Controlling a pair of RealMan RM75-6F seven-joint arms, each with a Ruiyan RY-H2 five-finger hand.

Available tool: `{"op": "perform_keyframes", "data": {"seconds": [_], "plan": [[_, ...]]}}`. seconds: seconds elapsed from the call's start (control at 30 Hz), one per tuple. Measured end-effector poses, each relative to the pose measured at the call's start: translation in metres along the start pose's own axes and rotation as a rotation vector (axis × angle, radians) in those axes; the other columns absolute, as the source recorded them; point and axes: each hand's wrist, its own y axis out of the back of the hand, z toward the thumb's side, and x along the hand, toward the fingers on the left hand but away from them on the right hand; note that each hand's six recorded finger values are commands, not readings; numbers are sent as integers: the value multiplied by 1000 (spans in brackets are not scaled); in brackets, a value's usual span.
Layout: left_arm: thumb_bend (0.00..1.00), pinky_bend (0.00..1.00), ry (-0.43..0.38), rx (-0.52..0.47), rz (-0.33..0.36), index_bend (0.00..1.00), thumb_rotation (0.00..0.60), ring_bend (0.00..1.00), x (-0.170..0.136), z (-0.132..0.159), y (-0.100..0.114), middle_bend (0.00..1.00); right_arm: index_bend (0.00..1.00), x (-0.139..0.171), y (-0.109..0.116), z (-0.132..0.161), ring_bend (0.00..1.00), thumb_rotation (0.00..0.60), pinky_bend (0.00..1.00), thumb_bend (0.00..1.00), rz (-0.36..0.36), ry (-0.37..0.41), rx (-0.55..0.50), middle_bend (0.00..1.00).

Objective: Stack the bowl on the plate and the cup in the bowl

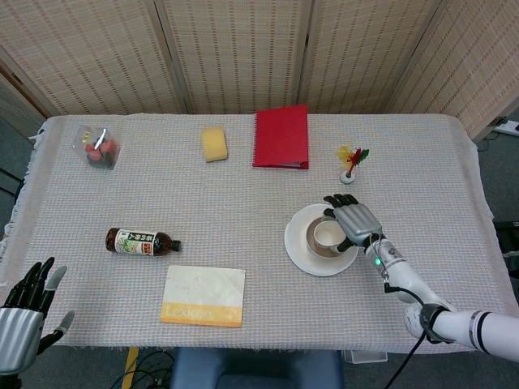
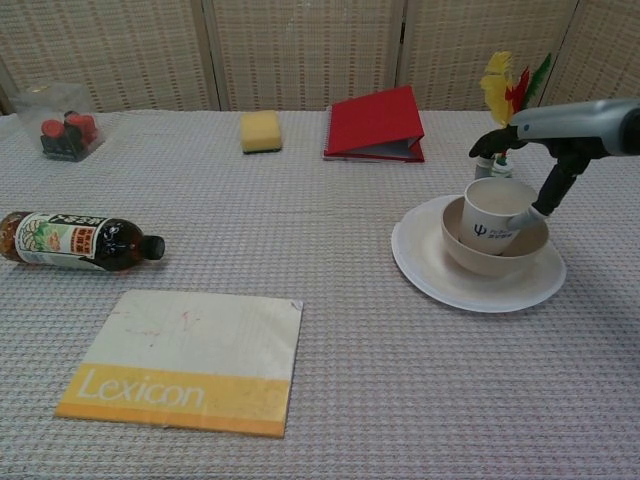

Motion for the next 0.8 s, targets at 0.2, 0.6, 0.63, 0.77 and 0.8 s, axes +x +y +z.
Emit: {"op": "perform_keyframes", "data": {"seconds": [0.2,0.6,0.63,0.77,0.8], "plan": [[314,259,0,1,1,0,600,0,0,0,0,0,338,0,-4,-1,0,600,0,175,22,-18,17,20],[314,259,3,17,8,0,600,0,0,0,0,0,0,5,0,-4,0,600,0,137,51,-14,-27,0],[314,259,3,18,8,0,600,0,0,0,0,0,0,8,3,-5,0,600,0,136,48,-11,-29,0],[314,259,4,18,5,0,600,0,0,0,-1,0,0,22,16,-7,0,600,0,132,27,-1,-29,0],[314,259,5,18,6,0,600,0,0,0,-1,0,0,26,20,-8,0,600,0,127,20,2,-30,0]]}}
